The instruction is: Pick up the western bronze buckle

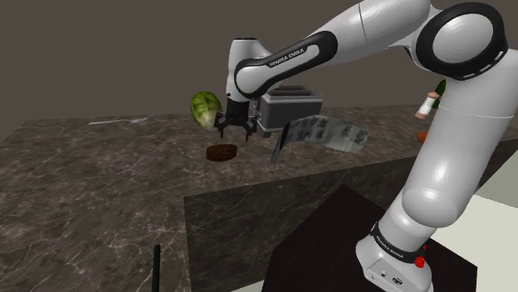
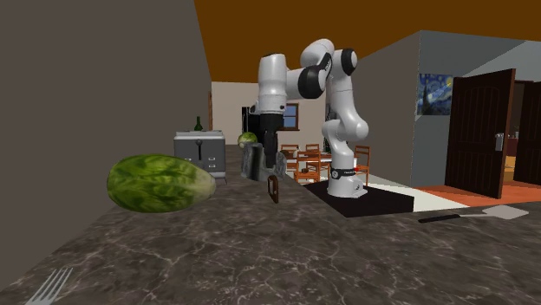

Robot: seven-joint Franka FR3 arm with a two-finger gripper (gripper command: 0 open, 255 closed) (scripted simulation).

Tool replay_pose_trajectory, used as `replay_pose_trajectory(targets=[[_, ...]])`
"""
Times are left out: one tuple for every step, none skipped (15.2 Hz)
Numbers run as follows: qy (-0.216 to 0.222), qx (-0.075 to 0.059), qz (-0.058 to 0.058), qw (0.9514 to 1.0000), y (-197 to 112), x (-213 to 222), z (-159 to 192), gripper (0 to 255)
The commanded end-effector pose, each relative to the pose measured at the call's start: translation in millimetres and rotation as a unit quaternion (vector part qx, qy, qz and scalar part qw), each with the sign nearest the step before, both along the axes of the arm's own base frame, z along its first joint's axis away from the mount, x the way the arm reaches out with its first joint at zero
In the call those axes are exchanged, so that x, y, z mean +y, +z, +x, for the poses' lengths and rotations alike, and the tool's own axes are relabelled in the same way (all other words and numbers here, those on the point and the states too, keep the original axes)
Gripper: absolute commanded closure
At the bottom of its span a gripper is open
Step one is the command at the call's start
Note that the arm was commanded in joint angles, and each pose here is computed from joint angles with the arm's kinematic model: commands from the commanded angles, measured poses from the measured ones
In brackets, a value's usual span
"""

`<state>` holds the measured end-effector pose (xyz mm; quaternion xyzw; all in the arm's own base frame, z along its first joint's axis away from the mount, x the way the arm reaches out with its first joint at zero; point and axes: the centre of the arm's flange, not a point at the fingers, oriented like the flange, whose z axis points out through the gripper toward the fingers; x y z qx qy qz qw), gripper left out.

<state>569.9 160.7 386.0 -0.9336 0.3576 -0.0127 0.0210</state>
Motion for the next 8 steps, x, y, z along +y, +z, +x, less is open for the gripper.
replay_pose_trajectory(targets=[[-0.010,0.001,-0.001,1.0000,-11,3,8,0],[-0.010,0.001,-0.001,1.0000,-16,3,8,0],[-0.010,0.001,-0.001,1.0000,-21,3,8,0],[-0.010,0.001,-0.001,1.0000,-27,3,8,0],[-0.010,0.001,-0.001,1.0000,-32,3,8,0],[-0.010,0.001,-0.001,1.0000,-37,3,8,0],[-0.010,0.001,-0.001,1.0000,-45,3,8,0],[-0.010,0.001,-0.001,1.0000,-45,3,8,0]])
